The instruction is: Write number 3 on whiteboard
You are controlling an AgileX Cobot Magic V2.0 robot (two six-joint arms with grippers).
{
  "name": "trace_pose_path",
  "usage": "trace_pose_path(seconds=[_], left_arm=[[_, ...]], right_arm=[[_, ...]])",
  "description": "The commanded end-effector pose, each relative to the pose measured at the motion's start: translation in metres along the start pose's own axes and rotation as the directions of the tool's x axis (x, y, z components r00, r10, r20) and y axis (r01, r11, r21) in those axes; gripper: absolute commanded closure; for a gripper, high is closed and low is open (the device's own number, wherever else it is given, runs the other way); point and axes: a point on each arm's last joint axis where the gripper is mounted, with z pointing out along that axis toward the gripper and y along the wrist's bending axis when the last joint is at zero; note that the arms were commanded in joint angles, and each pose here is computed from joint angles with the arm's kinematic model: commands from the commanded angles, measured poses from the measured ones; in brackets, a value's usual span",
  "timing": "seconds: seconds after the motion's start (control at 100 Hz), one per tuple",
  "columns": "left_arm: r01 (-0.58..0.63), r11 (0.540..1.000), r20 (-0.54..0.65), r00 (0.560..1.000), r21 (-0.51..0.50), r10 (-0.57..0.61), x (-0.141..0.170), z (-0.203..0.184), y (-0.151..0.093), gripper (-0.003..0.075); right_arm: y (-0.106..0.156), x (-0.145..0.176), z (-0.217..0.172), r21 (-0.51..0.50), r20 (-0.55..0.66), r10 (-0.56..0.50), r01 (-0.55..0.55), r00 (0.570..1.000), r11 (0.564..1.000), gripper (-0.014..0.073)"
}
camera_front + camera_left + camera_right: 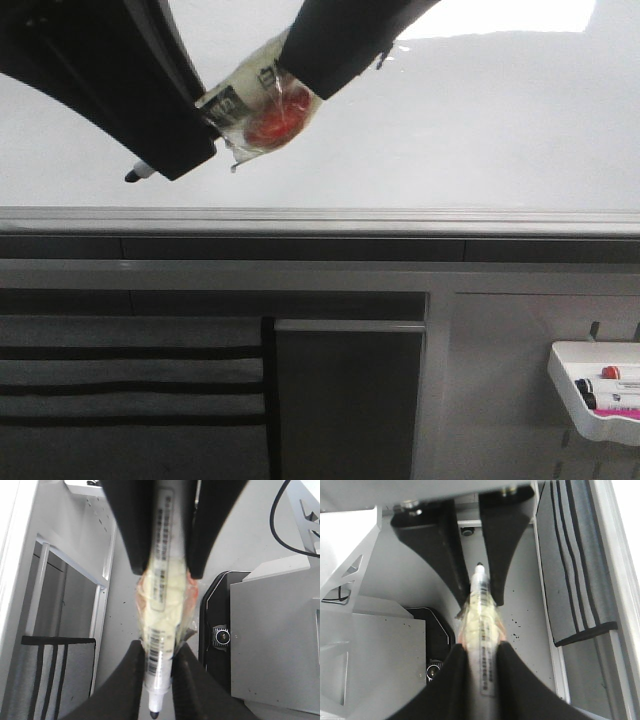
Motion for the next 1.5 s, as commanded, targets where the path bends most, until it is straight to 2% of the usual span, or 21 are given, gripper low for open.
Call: trace_pose_path(seconds=[0.0, 0.05, 0.1, 0.25, 0.32, 0.42, 0.49, 0.62, 0.67, 0.8, 0.84, 0.88, 1.01, 1.11, 1.24, 1.39, 1.49], left_arm=[[-0.011, 0.998, 0.091, 0.996, -0.058, 0.016, -0.014, -0.017, -0.002, 0.0735], [-0.011, 0.998, 0.093, 0.996, -0.062, 0.016, -0.014, -0.017, -0.002, 0.0701], [-0.005, 0.998, 0.096, 0.995, -0.068, 0.011, -0.014, -0.018, -0.001, 0.0635], [0.059, 0.990, 0.150, 0.988, -0.131, -0.040, -0.016, -0.028, 0.000, 0.0383], [0.100, 0.982, 0.179, 0.981, -0.161, -0.070, -0.015, -0.039, 0.000, 0.0349], [0.179, 0.959, 0.232, 0.964, -0.220, -0.127, -0.008, -0.060, -0.001, 0.0352], [0.244, 0.936, 0.264, 0.948, -0.255, -0.175, 0.000, -0.074, -0.003, 0.0352], [0.343, 0.877, 0.333, 0.914, -0.335, -0.230, 0.024, -0.091, -0.013, 0.0352], [0.373, 0.850, 0.362, 0.901, -0.371, -0.238, 0.033, -0.095, -0.019, 0.0352], [0.459, 0.780, 0.437, 0.859, -0.426, -0.267, 0.058, -0.099, -0.042, 0.0352], [0.479, 0.759, 0.463, 0.846, -0.440, -0.265, 0.064, -0.100, -0.049, 0.0352], [0.492, 0.744, 0.479, 0.838, -0.453, -0.262, 0.071, -0.098, -0.055, 0.0352], [0.506, 0.708, 0.520, 0.824, -0.492, -0.227, 0.083, -0.096, -0.068, 0.0352], [0.511, 0.692, 0.539, 0.817, -0.510, -0.206, 0.086, -0.097, -0.071, 0.0352], [0.510, 0.694, 0.537, 0.818, -0.508, -0.208, 0.086, -0.096, -0.071, 0.0352], [0.508, 0.698, 0.533, 0.819, -0.504, -0.212, 0.086, -0.096, -0.072, 0.0352], [0.508, 0.698, 0.533, 0.819, -0.504, -0.212, 0.086, -0.096, -0.072, 0.0352]], right_arm=[[0.002, -0.013, -0.015, 0.032, 0.075, -0.015, 0.012, 0.997, 0.999, 0.0575], [0.002, -0.013, -0.015, 0.032, 0.076, -0.016, 0.013, 0.997, 0.999, 0.0575], [0.002, -0.014, -0.017, 0.035, 0.079, -0.019, 0.016, 0.997, 0.999, 0.0575], [0.006, -0.015, -0.027, 0.075, 0.083, -0.034, 0.027, 0.996, 0.997, 0.0575], [0.009, -0.016, -0.036, 0.112, 0.087, -0.017, 0.007, 0.996, 0.994, 0.0575], [0.012, -0.012, -0.051, 0.192, 0.057, 0.018, -0.028, 0.998, 0.981, 0.0575], [0.014, -0.006, -0.064, 0.257, 0.035, 0.081, -0.088, 0.996, 0.963, 0.0575], [0.017, 0.013, -0.084, 0.357, 0.060, 0.217, -0.224, 0.974, 0.907, 0.0575], [0.018, 0.024, -0.090, 0.394, 0.097, 0.279, -0.295, 0.955, 0.871, 0.0575], [0.022, 0.054, -0.103, 0.484, 0.233, 0.417, -0.476, 0.879, 0.734, 0.0575], [0.025, 0.063, -0.105, 0.505, 0.276, 0.436, -0.515, 0.857, 0.693, 0.0575], [0.029, 0.071, -0.105, 0.522, 0.300, 0.437, -0.530, 0.848, 0.668, 0.0575], [0.042, 0.088, -0.097, 0.539, 0.326, 0.431, -0.540, 0.842, 0.646, 0.0575], [0.046, 0.095, -0.093, 0.537, 0.318, 0.440, -0.542, 0.840, 0.646, 0.0575], [0.047, 0.095, -0.093, 0.535, 0.314, 0.443, -0.542, 0.839, 0.648, 0.0575], [0.040, 0.088, -0.094, 0.514, 0.419, 0.421, -0.593, 0.804, 0.620, 0.0575], [0.029, 0.082, -0.093, 0.503, 0.396, 0.443, -0.594, 0.804, 0.628, 0.0575]])
